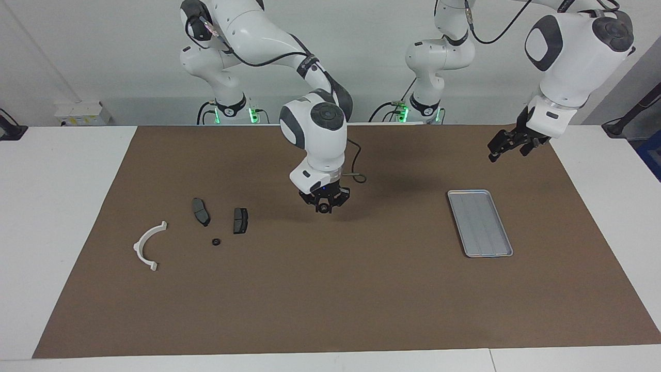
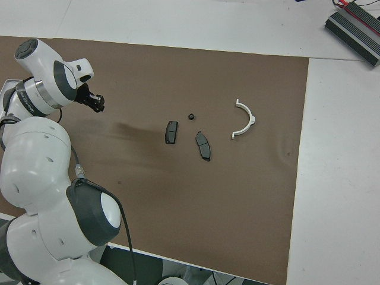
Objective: Pick bearing gear from pile to tray
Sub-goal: 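Carry the gear to the table center and release it with the right gripper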
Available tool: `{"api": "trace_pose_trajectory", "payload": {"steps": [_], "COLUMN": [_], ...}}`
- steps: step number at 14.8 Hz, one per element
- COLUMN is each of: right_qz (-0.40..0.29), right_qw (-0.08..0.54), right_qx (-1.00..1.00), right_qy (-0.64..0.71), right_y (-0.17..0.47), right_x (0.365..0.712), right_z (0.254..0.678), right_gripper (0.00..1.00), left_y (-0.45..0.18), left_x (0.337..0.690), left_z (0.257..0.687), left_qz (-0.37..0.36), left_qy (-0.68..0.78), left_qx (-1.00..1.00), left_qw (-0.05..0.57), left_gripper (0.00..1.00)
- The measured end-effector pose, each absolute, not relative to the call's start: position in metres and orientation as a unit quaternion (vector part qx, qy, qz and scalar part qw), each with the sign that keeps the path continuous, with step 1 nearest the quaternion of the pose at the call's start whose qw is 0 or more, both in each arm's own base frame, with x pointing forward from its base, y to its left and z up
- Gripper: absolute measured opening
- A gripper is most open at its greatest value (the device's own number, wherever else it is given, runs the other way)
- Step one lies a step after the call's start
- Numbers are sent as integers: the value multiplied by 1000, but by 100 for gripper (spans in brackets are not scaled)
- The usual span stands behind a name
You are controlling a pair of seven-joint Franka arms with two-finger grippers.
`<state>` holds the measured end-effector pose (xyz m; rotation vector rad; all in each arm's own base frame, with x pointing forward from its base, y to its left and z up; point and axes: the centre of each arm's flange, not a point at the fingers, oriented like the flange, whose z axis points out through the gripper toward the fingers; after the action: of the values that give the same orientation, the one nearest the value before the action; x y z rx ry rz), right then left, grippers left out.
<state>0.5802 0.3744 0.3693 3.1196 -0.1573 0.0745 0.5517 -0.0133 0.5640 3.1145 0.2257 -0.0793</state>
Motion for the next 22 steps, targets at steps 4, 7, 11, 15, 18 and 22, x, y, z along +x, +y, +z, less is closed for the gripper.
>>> {"api": "trace_pose_trajectory", "payload": {"steps": [4,7,11,15,18,22], "right_qz": [26,31,30,25,25,40], "right_qw": [-1,-6,-6,-3,-2,-6], "right_qx": [999,998,998,999,999,998], "right_qy": [-46,-46,-45,-45,-47,-47], "right_y": [384,381,377,376,374,332], "right_x": [575,572,566,564,565,598], "right_z": [340,321,304,298,297,313], "right_gripper": [35,35,35,51,81,90], "left_y": [-13,-13,-13,-13,-13,-13], "left_x": [552,552,552,552,552,552], "left_z": [564,564,564,564,564,564], "left_qz": [-25,-25,-25,-25,-25,-25], "left_qy": [72,72,72,72,72,72], "left_qx": [997,997,997,997,997,997], "left_qw": [9,9,9,9,9,9], "left_gripper": [100,100,100,100,100,100]}}
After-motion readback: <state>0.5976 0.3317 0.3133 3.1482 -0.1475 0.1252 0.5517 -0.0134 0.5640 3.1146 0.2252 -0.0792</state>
